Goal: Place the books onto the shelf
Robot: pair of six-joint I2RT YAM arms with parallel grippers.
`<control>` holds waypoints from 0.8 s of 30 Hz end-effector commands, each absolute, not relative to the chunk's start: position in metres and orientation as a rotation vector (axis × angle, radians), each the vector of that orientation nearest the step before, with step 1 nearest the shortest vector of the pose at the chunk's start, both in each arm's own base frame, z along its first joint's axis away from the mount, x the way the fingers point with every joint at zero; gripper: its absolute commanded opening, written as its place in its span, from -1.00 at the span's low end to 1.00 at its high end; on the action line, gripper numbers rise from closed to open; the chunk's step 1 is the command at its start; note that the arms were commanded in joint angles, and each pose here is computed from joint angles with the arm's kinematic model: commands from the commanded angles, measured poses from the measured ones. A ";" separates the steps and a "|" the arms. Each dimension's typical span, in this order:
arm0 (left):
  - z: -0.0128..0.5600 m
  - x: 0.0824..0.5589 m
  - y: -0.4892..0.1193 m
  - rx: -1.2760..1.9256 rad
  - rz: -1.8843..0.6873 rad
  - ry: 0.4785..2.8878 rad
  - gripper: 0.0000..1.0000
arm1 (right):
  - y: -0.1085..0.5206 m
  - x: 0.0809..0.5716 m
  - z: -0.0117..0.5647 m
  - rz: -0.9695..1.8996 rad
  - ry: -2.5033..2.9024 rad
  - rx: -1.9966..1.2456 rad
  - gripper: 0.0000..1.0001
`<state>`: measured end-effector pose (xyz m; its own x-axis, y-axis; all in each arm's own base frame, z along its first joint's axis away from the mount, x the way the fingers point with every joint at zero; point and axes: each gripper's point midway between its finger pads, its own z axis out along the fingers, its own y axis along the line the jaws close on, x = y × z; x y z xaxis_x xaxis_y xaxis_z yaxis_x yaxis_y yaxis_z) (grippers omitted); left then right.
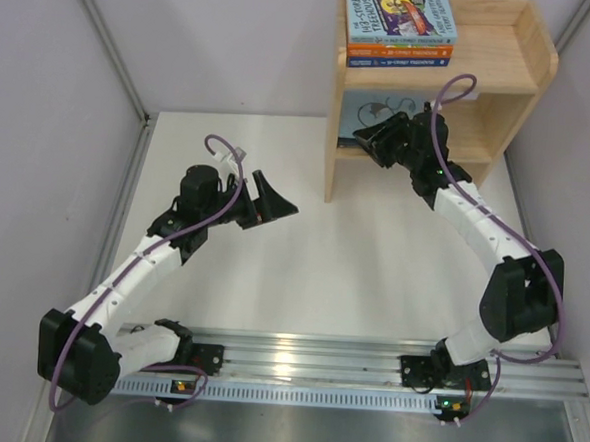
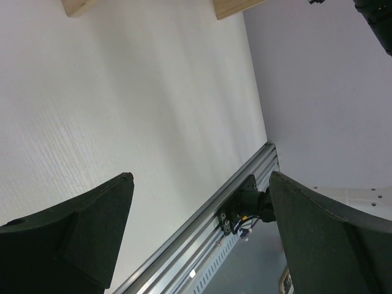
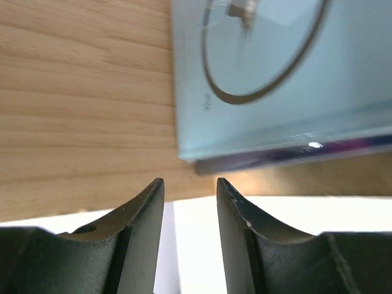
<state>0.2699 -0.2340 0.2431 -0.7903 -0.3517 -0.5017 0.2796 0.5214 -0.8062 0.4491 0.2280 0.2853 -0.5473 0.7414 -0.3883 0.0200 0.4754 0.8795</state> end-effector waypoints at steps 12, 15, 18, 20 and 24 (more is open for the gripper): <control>0.258 0.273 -0.229 -0.018 -1.227 2.074 0.94 | 0.087 0.429 0.345 0.500 1.654 0.737 -0.47; 0.258 0.274 -0.230 -0.020 -1.230 2.073 0.95 | 0.068 0.433 0.341 0.472 1.629 0.805 -0.64; 0.260 0.274 -0.231 -0.021 -1.240 2.069 0.94 | 0.057 0.436 0.335 0.496 1.589 0.872 -0.85; 0.260 0.275 -0.231 -0.022 -1.241 2.068 0.95 | 0.052 0.440 0.336 0.528 1.538 0.902 -0.98; 0.260 0.273 -0.231 -0.017 -1.243 2.066 0.94 | 0.038 0.449 0.335 0.532 1.468 0.957 -1.00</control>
<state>0.2725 -0.2297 0.2377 -0.7793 -0.3499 -0.5199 0.2757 0.5535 -0.7859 0.4392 0.0534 0.3043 -0.0483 0.7793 -0.6248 0.3007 0.6078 0.7349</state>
